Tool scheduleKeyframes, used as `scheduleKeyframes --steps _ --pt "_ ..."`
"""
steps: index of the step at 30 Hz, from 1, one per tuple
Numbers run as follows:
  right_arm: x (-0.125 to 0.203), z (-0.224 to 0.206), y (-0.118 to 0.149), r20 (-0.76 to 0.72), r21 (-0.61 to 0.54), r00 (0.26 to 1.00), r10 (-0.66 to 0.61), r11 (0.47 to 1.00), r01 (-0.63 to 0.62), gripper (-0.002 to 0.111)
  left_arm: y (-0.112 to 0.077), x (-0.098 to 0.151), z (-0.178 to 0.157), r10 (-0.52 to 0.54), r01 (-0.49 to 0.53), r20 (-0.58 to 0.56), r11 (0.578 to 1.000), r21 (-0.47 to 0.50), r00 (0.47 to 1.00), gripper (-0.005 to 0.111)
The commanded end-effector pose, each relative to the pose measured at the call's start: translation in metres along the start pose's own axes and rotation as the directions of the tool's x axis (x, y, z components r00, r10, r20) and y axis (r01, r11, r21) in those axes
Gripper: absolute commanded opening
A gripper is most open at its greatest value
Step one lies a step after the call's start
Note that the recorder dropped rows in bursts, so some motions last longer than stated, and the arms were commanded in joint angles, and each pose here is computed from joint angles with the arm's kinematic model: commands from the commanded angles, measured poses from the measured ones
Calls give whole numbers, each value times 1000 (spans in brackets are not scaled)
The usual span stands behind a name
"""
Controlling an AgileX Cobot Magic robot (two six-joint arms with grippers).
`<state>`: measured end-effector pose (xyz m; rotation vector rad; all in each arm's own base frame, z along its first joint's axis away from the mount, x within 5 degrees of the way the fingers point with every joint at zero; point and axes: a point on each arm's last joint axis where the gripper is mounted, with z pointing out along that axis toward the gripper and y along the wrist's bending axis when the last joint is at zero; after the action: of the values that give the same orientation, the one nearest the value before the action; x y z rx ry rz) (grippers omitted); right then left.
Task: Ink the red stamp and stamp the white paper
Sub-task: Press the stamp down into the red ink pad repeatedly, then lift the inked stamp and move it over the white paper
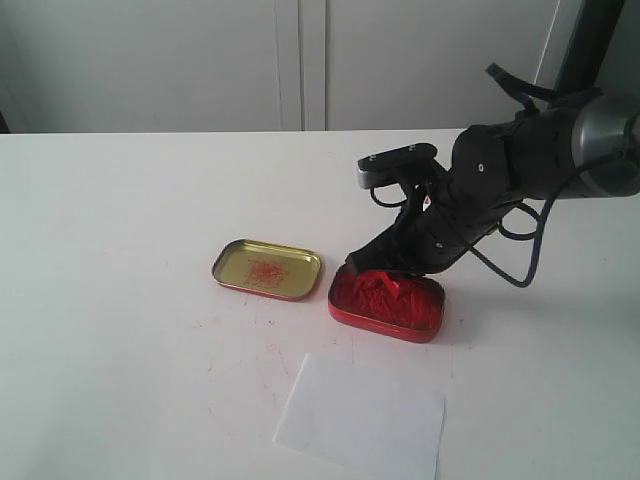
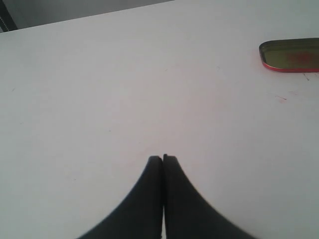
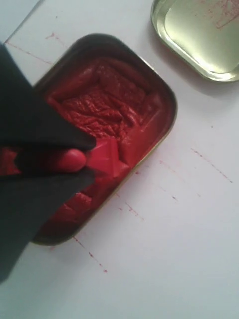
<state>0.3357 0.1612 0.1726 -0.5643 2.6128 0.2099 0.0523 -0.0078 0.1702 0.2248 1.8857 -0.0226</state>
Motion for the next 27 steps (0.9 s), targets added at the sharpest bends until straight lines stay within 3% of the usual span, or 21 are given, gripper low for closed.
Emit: scheduleKeyframes --steps 1,15,27 --pt "-1 -2 -3 8 5 1000 13 1000 -13 0 0 1 0 -1 1 3 1000 -2 1000 0" --pt "0 -39 1 -17 -11 998 55 998 -55 0 0 1 0 -1 1 3 1000 -2 1000 0" --pt "29 -60 31 -24 -55 1000 -8 998 7 0 0 1 0 -1 1 3 1000 -2 1000 0"
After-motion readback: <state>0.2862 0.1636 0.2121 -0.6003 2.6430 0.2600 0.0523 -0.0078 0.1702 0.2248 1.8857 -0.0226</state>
